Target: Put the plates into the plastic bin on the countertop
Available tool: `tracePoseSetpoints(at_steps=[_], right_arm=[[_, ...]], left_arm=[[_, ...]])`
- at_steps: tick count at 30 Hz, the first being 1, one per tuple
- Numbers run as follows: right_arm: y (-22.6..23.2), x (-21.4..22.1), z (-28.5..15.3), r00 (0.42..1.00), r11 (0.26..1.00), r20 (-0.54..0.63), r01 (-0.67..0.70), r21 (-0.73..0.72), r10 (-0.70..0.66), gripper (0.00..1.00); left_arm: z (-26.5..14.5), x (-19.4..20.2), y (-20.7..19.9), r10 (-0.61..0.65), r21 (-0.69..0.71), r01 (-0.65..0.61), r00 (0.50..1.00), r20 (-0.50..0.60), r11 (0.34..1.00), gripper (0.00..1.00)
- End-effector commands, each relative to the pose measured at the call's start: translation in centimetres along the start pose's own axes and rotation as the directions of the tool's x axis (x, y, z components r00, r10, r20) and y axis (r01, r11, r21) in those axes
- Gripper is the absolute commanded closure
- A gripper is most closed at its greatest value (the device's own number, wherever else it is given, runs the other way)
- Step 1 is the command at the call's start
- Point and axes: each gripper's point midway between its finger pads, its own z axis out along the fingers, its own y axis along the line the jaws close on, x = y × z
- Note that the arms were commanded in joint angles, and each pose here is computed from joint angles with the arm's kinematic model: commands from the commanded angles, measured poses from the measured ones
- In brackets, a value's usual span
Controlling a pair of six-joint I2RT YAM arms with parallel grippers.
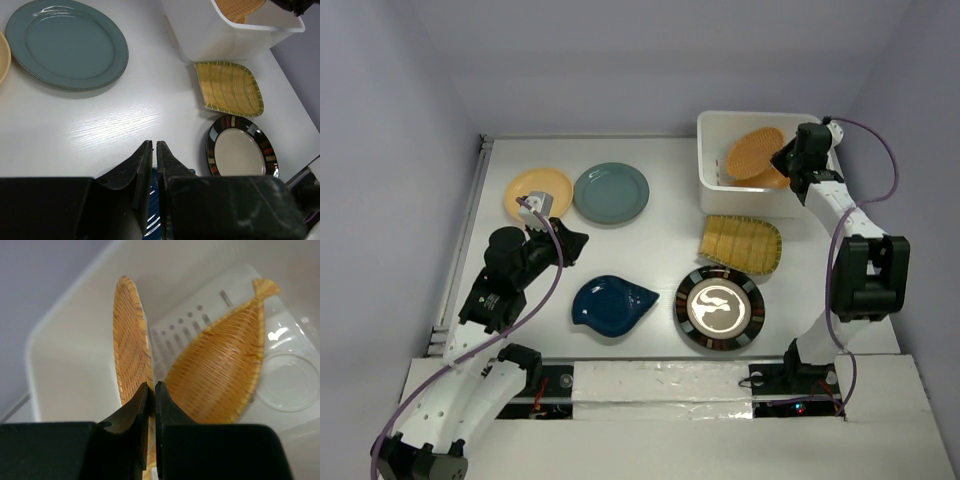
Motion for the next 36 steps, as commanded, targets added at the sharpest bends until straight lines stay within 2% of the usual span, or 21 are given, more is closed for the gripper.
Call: tracePoseSetpoints(at_steps=[1, 2, 5, 6, 7, 9, 10, 13, 15, 16, 18, 19, 20, 21, 23, 24, 27, 32, 33, 36], right_arm=[[0.7, -0.7, 0.7, 1.000, 1.000, -0.009, 0.007, -0.015, -0.007, 1.00], [0.4, -0.3, 1.0, 1.000, 1.000, -0.019, 0.010, -0.008, -0.010, 0.99], [-0.4, 0.2, 1.1, 1.000, 1.000, -0.022, 0.012, 0.015, -0.011, 0.83], [-0.4, -0.1, 0.7, 1.000, 1.000, -0.012, 0.011, 0.020, -0.011, 0.76], [-0.4, -0.4, 0.4, 1.000, 1.000, -0.005, 0.013, 0.019, -0.013, 0.62], [0.0, -1.4, -0.5, 1.000, 1.000, 0.022, 0.010, 0.009, -0.010, 0.50], [0.8, -2.7, -1.9, 0.998, 1.000, 0.057, 0.006, -0.017, -0.005, 0.41], [2.8, -4.4, -5.7, 0.994, 0.991, 0.110, 0.007, -0.135, 0.008, 0.32], [5.2, -4.1, -8.1, 0.994, 0.967, 0.112, 0.027, -0.253, 0.001, 0.32], [6.1, -3.6, -9.2, 0.994, 0.954, 0.112, 0.041, -0.295, -0.008, 0.43], [9.1, 0.6, -12.7, 0.996, 0.896, 0.039, 0.091, -0.436, -0.083, 0.69], [10.1, 2.6, -13.9, 0.993, 0.870, 0.008, 0.107, -0.481, -0.118, 0.92], [11.7, 7.1, -16.2, 0.980, 0.823, -0.058, 0.128, -0.553, -0.192, 0.98], [12.4, 9.8, -17.7, 0.964, 0.784, -0.104, 0.133, -0.607, -0.243, 1.00], [13.5, 14.6, -20.3, 0.929, 0.709, -0.174, 0.119, -0.695, -0.327, 1.00], [13.5, 19.0, -22.5, 0.881, 0.654, -0.243, 0.093, -0.751, -0.405, 1.00], [12.8, 24.7, -25.2, 0.790, 0.591, -0.297, 0.099, -0.801, -0.536, 1.00], [9.9, 29.2, -24.6, 0.693, 0.614, -0.360, 0.150, -0.775, -0.624, 0.99], [9.9, 29.8, -24.7, 0.684, 0.610, -0.362, 0.153, -0.777, -0.633, 0.96], [9.7, 32.0, -24.5, 0.627, 0.583, -0.363, 0.183, -0.792, -0.690, 0.64]], left_arm=[[-0.7, -2.7, -1.3, 0.028, 0.029, -0.030, 0.997, 0.078, 0.999, 0.94], [-0.7, -2.7, -1.3, 0.028, 0.029, -0.031, 0.996, 0.079, 0.999, 0.93], [-0.7, -2.6, -1.6, 0.030, 0.039, -0.033, 0.997, 0.077, 0.999, 0.93], [-0.7, -2.6, -1.6, 0.030, 0.037, -0.033, 0.997, 0.076, 0.999, 0.93], [-0.7, -2.6, -1.6, 0.030, 0.037, -0.033, 0.997, 0.076, 0.999, 0.93], [-0.8, -2.6, -1.6, 0.030, 0.036, -0.033, 0.997, 0.078, 0.999, 0.93], [-0.8, -2.6, -1.6, 0.030, 0.036, -0.033, 0.997, 0.078, 0.999, 0.93], [-0.8, -2.7, -1.5, 0.030, 0.034, -0.033, 0.996, 0.079, 0.999, 0.93], [-0.8, -2.7, -1.5, 0.030, 0.032, -0.033, 0.996, 0.079, 0.999, 0.93], [-0.8, -2.7, -1.5, 0.031, 0.031, -0.033, 0.996, 0.081, 0.999, 0.93], [-0.8, -2.8, -1.5, 0.032, 0.029, -0.034, 0.996, 0.081, 0.999, 0.93], [-0.8, -2.7, -1.4, 0.031, 0.026, -0.034, 0.996, 0.080, 0.999, 0.93], [-0.8, -2.7, -1.4, 0.033, 0.025, -0.035, 0.996, 0.079, 0.999, 0.93], [-0.7, -2.7, -1.3, 0.032, 0.023, -0.034, 0.996, 0.078, 0.999, 0.93], [-0.6, -2.6, -1.2, 0.031, 0.020, -0.033, 0.997, 0.073, 0.999, 0.93], [-0.6, -2.6, -1.3, 0.033, 0.022, -0.034, 0.997, 0.072, 0.999, 0.93], [-0.5, -2.4, -1.3, 0.030, 0.028, -0.032, 0.997, 0.065, 0.999, 0.93], [-0.6, -2.5, -1.4, 0.032, 0.032, -0.035, 0.997, 0.067, 0.999, 0.93], [-0.6, -2.5, -1.4, 0.032, 0.032, -0.035, 0.997, 0.067, 0.999, 0.93], [-0.7, -2.6, -1.5, 0.034, 0.033, -0.036, 0.997, 0.073, 0.999, 0.93]])
